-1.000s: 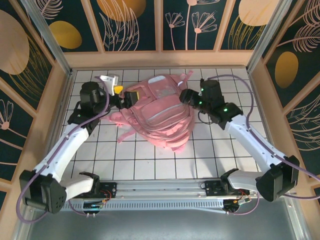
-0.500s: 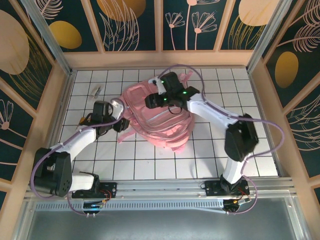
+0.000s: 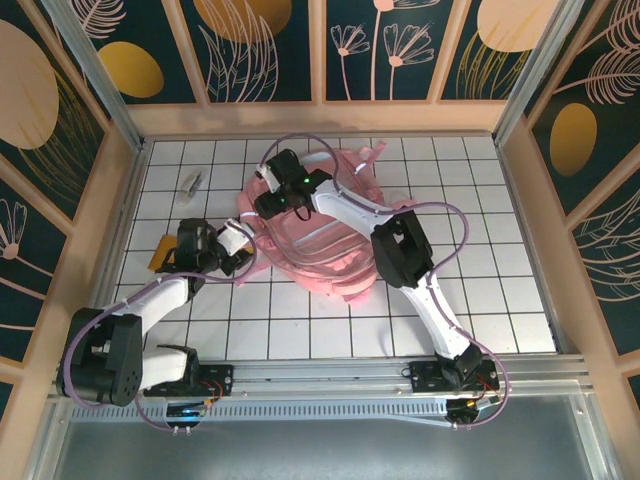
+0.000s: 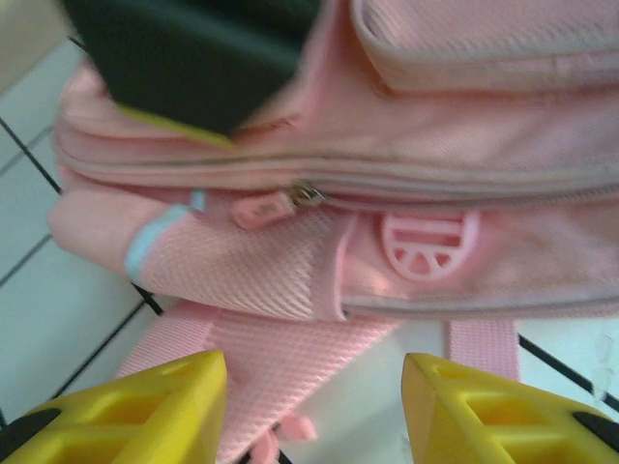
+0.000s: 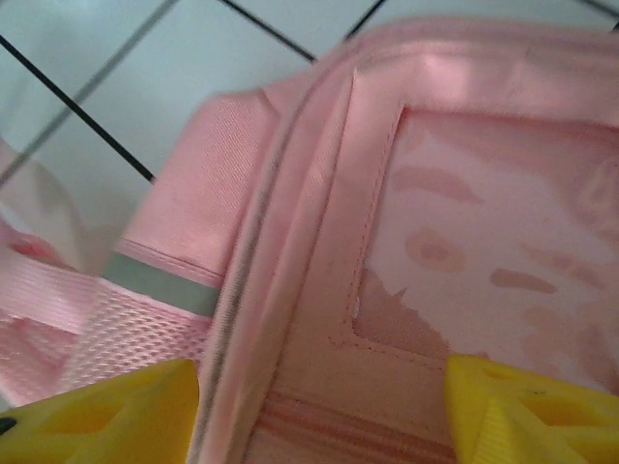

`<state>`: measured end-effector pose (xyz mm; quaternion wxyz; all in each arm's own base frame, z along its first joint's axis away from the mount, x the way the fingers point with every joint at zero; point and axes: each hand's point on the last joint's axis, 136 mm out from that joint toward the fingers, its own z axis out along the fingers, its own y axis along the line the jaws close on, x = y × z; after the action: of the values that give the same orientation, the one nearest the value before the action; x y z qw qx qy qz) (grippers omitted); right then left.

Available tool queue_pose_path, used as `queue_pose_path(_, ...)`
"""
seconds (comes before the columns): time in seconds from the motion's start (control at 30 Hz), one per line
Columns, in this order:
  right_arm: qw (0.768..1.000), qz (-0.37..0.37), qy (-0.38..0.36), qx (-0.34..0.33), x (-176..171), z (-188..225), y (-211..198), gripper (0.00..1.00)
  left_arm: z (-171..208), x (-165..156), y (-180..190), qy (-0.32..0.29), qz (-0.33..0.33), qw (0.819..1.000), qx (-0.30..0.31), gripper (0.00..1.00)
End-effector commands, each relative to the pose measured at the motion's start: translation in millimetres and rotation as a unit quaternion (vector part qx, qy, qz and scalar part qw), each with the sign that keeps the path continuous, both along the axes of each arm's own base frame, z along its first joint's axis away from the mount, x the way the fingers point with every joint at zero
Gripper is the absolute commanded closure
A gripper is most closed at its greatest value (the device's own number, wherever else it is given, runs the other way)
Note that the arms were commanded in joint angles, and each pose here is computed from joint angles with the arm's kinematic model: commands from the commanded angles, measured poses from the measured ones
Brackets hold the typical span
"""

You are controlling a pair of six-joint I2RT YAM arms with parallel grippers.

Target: Pack books, pencil case, and school supplies into a backpack

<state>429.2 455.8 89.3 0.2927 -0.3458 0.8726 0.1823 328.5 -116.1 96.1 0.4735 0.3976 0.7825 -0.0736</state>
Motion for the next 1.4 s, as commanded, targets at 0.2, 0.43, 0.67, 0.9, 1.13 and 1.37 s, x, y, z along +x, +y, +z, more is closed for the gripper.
queue_pose_path(0.2,0.99,-0.068,-0.049,-0.114,15,-17,-32,0.61,15,12,-12,-0.01,-0.069,0.997,-0.033,0.5)
queue_pose_path(0.43,0.991,-0.072,-0.083,-0.082,12,28,-18,1.0,5,5,-12,-0.034,-0.12,0.992,0.024,0.49)
queue_pose_path(0.67,0.997,-0.064,-0.044,0.01,-3,87,-14,1.0,25,-3,-40,-0.089,-0.242,0.966,0.008,0.52)
queue_pose_path(0.9,0.997,-0.05,-0.012,0.051,-18,108,-29,1.0,19,19,-51,-0.073,-0.275,0.959,0.009,0.59)
queue_pose_path(1.13,0.995,-0.047,0.018,0.089,-26,115,-36,1.0,16,42,-65,-0.096,-0.246,0.964,0.03,0.58)
queue_pose_path(1.37,0.993,-0.032,0.057,0.097,-30,99,-41,0.58,13,36,-53,-0.058,-0.217,0.974,-0.013,0.75)
